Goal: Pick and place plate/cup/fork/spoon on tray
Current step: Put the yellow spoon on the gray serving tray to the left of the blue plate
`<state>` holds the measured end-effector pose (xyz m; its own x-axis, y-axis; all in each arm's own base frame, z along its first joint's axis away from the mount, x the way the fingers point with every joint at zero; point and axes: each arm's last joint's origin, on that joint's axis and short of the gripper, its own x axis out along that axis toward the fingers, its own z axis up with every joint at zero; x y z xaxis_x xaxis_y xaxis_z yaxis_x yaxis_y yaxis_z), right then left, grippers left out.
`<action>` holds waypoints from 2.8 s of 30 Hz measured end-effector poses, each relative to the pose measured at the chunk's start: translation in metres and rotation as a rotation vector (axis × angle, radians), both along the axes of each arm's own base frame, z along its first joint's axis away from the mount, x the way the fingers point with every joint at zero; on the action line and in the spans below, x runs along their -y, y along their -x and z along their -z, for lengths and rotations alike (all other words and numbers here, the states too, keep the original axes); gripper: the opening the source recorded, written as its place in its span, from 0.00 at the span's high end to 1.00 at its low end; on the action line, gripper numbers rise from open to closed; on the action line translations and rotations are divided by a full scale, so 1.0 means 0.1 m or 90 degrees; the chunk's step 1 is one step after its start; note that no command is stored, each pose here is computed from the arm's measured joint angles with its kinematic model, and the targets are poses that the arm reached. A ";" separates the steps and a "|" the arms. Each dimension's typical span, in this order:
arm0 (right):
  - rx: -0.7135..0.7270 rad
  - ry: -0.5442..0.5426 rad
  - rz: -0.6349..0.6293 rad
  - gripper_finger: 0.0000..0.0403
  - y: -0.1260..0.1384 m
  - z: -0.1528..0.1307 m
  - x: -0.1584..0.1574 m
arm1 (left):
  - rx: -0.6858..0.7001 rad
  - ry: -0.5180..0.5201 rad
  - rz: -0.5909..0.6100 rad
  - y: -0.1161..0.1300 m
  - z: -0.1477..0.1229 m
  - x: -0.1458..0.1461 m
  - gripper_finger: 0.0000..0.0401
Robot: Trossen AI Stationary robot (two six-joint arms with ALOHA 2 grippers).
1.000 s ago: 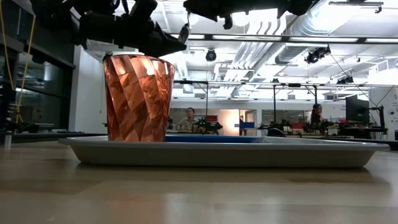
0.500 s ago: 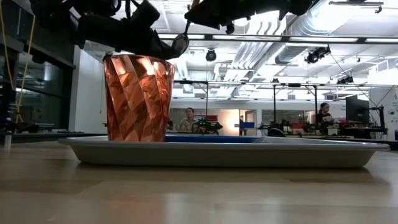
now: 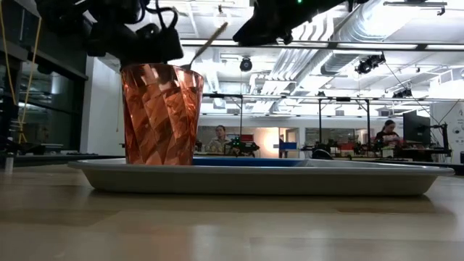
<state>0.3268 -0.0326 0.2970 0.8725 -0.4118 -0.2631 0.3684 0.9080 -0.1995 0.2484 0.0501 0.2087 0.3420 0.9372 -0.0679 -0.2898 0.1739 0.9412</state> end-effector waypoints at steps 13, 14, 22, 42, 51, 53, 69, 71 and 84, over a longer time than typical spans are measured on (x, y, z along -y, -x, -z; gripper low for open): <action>0.055 -0.062 0.058 0.49 0.01 -0.03 0.11 | -0.307 -0.071 -0.083 0.07 0.11 0.00 0.99; 0.060 -0.073 0.065 0.49 0.01 -0.03 0.13 | -0.316 -0.074 -0.079 0.07 0.11 0.01 0.99; 0.026 -0.127 0.072 0.49 -0.04 0.15 0.32 | -0.392 -0.108 -0.031 0.04 0.11 0.16 1.00; -0.073 -0.079 -0.013 0.52 -0.04 0.27 0.35 | -0.383 -0.114 0.030 0.01 0.11 0.24 1.00; -0.070 -0.082 -0.010 0.63 -0.04 0.27 0.37 | -0.374 -0.114 0.036 0.01 0.10 0.24 1.00; -0.066 -0.082 -0.010 0.65 -0.04 0.27 0.37 | -0.367 -0.114 0.045 0.00 0.10 0.24 1.00; -0.057 -0.081 -0.018 0.81 -0.05 0.25 0.37 | -0.348 -0.107 0.054 0.00 0.10 0.23 1.00; -0.056 -0.081 -0.018 0.81 -0.05 0.25 0.37 | -0.348 -0.107 0.055 0.00 0.10 0.23 1.00; -0.024 -0.114 -0.010 0.76 -0.06 0.23 0.37 | -0.344 -0.106 0.068 -0.01 0.10 0.23 1.00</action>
